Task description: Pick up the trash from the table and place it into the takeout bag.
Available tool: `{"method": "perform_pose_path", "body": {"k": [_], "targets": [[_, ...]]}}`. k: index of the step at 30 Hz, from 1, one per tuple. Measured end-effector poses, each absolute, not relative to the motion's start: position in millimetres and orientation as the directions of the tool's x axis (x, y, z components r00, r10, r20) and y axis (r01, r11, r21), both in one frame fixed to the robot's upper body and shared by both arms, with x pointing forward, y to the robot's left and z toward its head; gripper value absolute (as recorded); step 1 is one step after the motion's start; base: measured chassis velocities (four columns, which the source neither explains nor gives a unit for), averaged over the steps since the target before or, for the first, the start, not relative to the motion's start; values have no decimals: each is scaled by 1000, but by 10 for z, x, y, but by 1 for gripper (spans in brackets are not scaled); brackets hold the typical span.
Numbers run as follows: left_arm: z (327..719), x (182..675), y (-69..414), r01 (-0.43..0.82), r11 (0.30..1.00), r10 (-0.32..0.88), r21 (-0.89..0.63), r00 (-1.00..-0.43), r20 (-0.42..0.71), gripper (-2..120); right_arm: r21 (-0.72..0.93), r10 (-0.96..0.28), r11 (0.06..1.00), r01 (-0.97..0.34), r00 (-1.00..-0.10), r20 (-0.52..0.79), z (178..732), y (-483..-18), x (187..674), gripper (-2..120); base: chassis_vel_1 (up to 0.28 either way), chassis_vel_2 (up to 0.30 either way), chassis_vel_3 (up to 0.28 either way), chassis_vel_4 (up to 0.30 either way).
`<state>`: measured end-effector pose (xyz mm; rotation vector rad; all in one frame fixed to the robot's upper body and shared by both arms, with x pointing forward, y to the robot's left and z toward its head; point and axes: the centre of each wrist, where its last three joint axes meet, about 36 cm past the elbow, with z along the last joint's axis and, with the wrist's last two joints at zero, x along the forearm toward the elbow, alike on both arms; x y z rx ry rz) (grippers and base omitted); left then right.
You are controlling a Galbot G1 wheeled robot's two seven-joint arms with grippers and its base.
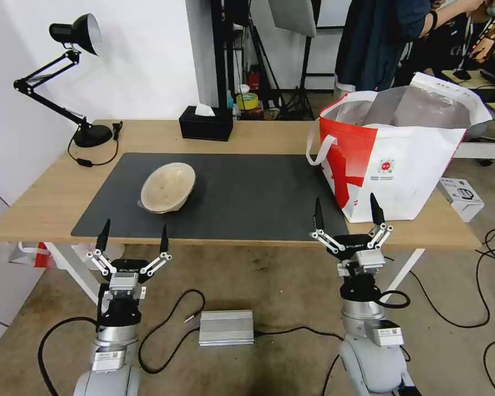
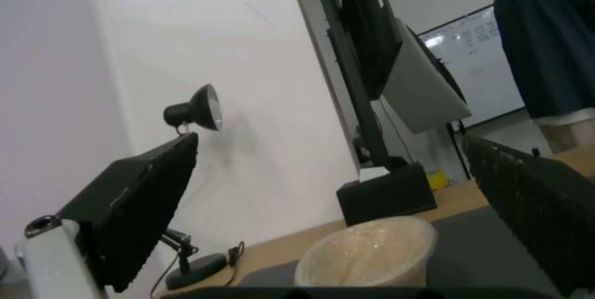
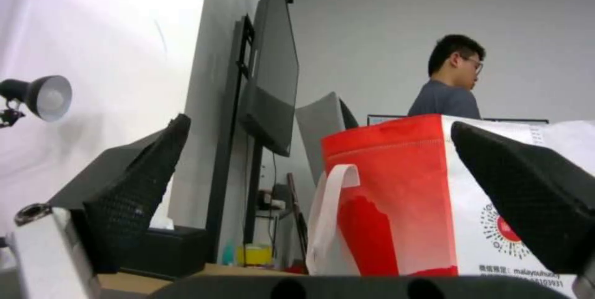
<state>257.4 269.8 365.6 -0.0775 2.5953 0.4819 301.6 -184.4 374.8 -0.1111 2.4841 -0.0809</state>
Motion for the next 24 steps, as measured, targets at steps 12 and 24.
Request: {"method": "perform_pose_path", "body": {"k": [12,24], "targets": [[3646,2600,2698,-142,937,32,319,-876,-481,100,-85,-103,994,-65,-780,-617,3587,-1805,2956,100,0,0,0,0],[3641,2610,2696,-137,939,34,317,-877,-480,100,-105,-109,993,-56,-784,-612,3535,-1833,2920,100,0,0,0,0]]}}
